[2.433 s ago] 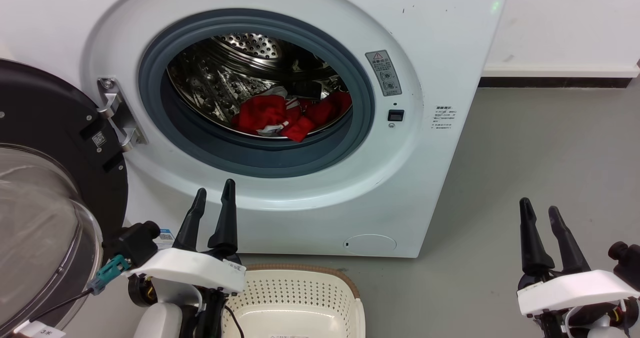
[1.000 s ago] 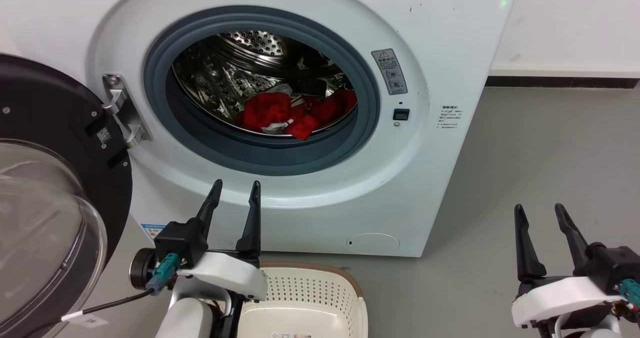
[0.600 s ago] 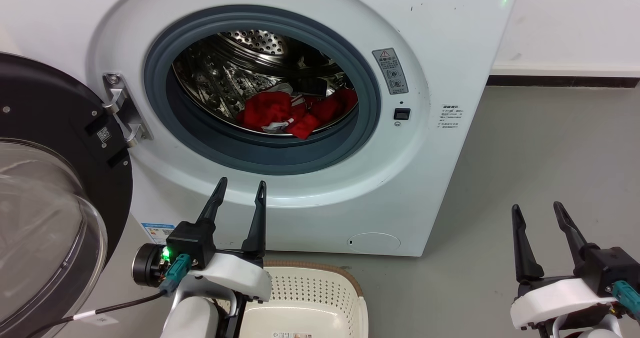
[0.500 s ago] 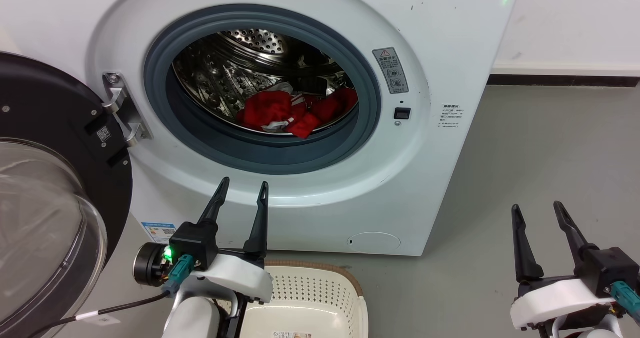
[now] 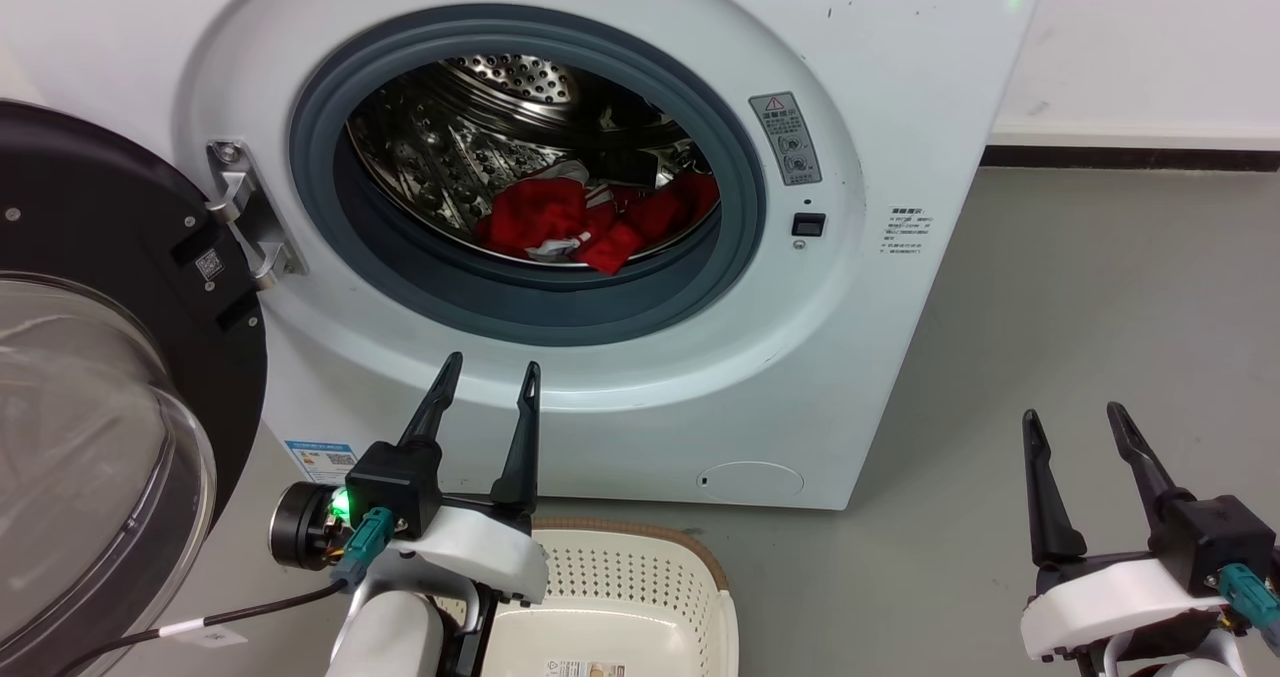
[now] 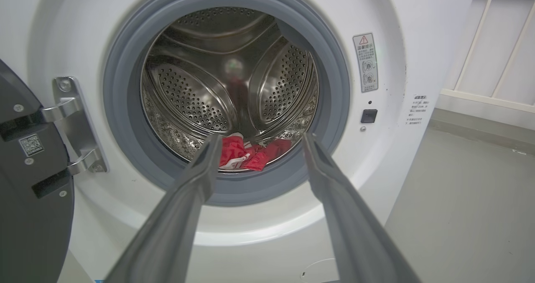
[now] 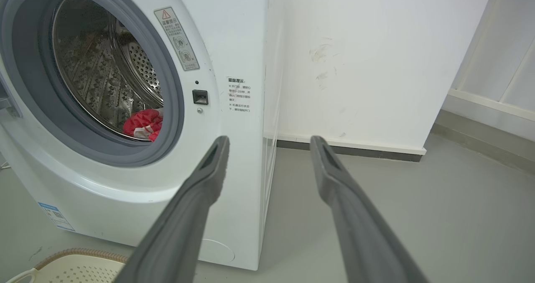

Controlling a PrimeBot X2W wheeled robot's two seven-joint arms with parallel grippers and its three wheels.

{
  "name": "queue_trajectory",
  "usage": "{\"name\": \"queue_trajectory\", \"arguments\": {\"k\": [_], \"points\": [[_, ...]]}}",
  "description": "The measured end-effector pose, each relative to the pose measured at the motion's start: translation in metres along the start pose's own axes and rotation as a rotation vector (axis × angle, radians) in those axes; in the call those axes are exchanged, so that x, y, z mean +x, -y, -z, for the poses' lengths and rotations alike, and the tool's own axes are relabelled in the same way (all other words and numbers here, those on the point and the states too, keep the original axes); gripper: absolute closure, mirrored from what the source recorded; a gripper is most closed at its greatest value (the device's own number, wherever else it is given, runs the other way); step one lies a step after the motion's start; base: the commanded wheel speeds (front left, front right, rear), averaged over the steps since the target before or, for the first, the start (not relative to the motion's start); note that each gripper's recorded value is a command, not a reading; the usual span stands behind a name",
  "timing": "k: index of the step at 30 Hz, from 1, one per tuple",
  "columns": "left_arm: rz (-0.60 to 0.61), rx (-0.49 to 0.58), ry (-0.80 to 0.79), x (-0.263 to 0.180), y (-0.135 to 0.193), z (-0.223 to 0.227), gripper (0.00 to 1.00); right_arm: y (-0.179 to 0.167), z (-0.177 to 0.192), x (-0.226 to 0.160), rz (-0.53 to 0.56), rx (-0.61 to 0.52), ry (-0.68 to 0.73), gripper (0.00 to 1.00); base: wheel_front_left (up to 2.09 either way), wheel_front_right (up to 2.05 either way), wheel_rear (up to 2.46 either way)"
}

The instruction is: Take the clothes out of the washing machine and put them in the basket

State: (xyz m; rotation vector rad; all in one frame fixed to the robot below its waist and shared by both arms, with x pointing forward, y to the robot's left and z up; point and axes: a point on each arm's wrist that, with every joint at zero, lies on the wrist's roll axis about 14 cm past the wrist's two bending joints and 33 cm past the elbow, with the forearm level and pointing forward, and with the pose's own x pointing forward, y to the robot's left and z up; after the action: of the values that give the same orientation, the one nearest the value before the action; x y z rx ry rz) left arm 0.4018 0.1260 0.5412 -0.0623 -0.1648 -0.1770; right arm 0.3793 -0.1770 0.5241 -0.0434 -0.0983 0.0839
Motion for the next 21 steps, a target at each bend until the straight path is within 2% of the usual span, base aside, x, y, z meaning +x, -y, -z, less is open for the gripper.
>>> {"name": "queue_trajectory", "arguments": {"k": [12, 21], "points": [[-0.001, 0.000, -0.007, 0.004, 0.000, 0.003, 0.00, 0.000, 0.004, 0.002, 0.001, 0.011, -0.009, 0.00, 0.00, 0.00, 0.00], [-0.015, 0.009, -0.024, 0.035, -0.005, 0.014, 0.00, -0.003, 0.005, 0.020, -0.010, 0.016, -0.004, 0.00, 0.00, 0.00, 0.00]]}}
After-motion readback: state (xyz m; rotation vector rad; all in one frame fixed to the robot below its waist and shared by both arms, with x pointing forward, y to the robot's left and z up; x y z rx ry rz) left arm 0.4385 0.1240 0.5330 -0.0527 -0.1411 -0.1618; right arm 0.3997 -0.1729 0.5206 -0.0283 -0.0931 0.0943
